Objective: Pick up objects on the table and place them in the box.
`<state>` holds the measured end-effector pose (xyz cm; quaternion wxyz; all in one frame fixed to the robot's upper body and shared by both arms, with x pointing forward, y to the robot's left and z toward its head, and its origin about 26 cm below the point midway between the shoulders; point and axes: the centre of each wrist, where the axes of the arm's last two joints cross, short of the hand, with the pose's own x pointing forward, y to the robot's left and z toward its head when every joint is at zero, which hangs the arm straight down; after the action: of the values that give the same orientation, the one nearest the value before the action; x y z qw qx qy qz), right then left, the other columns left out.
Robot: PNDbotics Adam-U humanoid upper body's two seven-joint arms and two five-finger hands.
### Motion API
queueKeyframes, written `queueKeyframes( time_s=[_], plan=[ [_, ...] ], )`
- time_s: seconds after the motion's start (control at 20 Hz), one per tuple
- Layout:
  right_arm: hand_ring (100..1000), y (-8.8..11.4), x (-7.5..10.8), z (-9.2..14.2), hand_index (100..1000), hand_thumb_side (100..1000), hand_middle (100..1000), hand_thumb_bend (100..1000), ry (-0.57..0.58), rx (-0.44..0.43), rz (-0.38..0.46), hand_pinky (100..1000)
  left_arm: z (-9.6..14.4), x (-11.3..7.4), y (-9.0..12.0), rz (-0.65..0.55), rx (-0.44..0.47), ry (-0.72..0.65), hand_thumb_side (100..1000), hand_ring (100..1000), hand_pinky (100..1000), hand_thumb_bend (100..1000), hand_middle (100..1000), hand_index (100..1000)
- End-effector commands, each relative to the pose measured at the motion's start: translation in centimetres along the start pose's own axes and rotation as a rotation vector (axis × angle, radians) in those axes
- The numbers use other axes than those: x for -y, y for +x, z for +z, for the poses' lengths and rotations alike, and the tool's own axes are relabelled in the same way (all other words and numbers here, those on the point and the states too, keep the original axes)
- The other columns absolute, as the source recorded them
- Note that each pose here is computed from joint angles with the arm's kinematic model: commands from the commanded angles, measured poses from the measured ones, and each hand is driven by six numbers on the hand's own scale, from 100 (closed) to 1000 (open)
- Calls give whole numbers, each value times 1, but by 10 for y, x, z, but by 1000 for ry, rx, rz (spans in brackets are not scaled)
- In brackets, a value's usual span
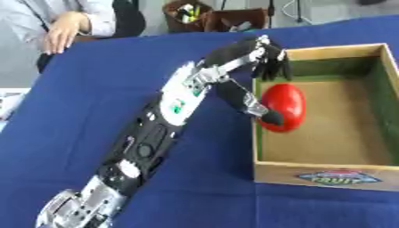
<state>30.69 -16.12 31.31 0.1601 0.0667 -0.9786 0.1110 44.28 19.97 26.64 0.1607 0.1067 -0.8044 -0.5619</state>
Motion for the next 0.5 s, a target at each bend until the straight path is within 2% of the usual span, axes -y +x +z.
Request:
queueKeyframes(
  time_s=[0.05, 0.2, 0.5],
  plan=[
    [950, 7, 0, -4, 710, 504, 541, 100, 7, 24, -9, 977, -1, -5, 1, 6, 26, -37, 699, 456, 370, 1000, 455, 687],
    [950, 6, 0, -3, 710, 506, 541, 100, 8, 20, -9, 977, 0, -7, 0, 13, 33, -35, 706, 460, 369, 1000, 458, 693],
    [946, 7, 1, -4, 711, 504, 545, 100, -1, 30, -6, 972, 8, -19, 1, 38, 7, 107, 758, 450, 343, 1000, 456, 682]
  ],
)
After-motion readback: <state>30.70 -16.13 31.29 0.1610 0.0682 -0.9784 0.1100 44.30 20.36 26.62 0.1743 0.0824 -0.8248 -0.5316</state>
